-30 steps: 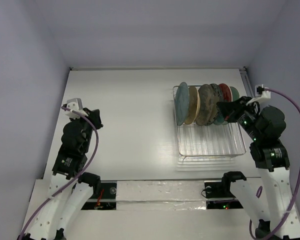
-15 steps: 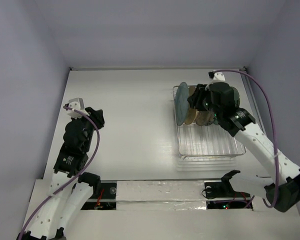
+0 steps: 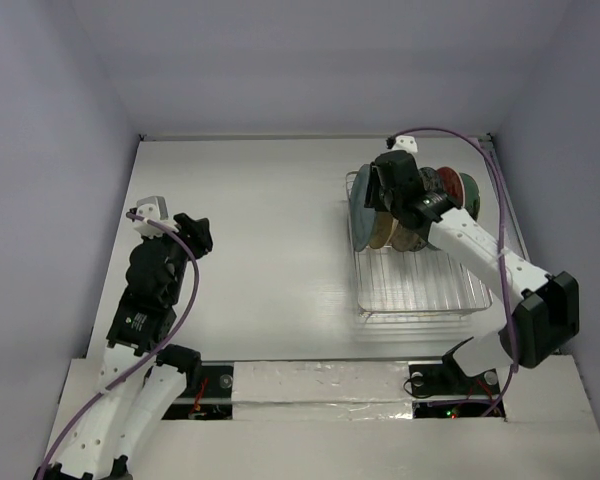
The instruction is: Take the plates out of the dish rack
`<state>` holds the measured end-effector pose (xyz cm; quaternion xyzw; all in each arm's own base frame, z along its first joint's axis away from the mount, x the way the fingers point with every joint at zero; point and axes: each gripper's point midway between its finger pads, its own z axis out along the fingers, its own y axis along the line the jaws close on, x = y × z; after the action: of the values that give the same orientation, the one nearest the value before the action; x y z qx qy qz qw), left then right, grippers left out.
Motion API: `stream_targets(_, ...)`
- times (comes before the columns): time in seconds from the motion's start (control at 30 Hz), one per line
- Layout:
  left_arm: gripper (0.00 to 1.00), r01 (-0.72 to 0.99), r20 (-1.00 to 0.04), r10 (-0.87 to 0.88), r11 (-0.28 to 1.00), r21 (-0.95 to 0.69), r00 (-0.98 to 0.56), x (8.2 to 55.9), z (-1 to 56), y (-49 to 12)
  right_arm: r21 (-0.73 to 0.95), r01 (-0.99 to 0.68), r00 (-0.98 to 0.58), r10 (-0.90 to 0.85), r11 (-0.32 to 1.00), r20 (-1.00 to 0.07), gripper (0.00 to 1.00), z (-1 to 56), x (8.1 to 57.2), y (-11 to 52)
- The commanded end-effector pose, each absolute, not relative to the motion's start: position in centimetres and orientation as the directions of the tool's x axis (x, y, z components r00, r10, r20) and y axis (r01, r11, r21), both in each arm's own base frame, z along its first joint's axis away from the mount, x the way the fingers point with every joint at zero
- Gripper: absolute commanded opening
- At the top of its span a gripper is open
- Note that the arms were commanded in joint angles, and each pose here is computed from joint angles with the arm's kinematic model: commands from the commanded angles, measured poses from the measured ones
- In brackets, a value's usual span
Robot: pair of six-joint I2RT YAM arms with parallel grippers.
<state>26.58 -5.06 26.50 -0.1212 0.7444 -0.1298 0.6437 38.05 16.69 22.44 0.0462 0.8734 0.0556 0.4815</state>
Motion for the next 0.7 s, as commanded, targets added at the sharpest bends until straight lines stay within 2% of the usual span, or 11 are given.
stream_targets(0.0,0.44,0.006,-0.928,-0.357,0.933,-0.359,-0.108,26.6,27.2,-5.2,0.082,0.099,-0.482,0.119,0.992,-0.868,0.41,24.4,39.5,15.7)
stream_targets(0.1,0.45,0.007,-0.927,-0.359,0.932,-0.362,-0.105,26.5,27.3,-5.2,0.051,0.108,-0.494,0.098,0.993,-0.864,0.29,23.9,39.7,15.8)
stream_targets(0.13,0.45,0.008,-0.928,-0.358,0.933,-0.361,-0.104,26.5,27.3,-5.1,0.048,0.117,-0.487,0.100,0.992,-0.868,0.19,24.2,39.8,15.6)
stream_targets(0.2,0.45,0.009,-0.927,-0.360,0.932,-0.363,-0.101,26.4,27.4,-5.1,0.039,0.115,-0.484,0.090,0.993,-0.870,0.10,24.6,39.8,15.8)
stream_targets(0.23,0.45,0.010,-0.928,-0.360,0.932,-0.362,-0.099,26.3,27.5,-5.1,0.039,0.117,-0.478,0.091,0.992,-0.874,0.01,25.0,39.9,15.8)
stream_targets(0.47,0.65,0.010,-0.927,-0.363,0.931,-0.365,-0.097,26.2,27.5,-5.1,0.020,0.137,-0.384,0.071,0.990,-0.921,0.00,30.8,39.8,16.1)
stream_targets(0.67,0.70,0.020,-0.927,-0.363,0.930,-0.366,-0.098,26.1,27.6,-5.3,0.013,0.174,-0.282,0.063,0.985,-0.957,0.00,37.4,38.5,14.8)
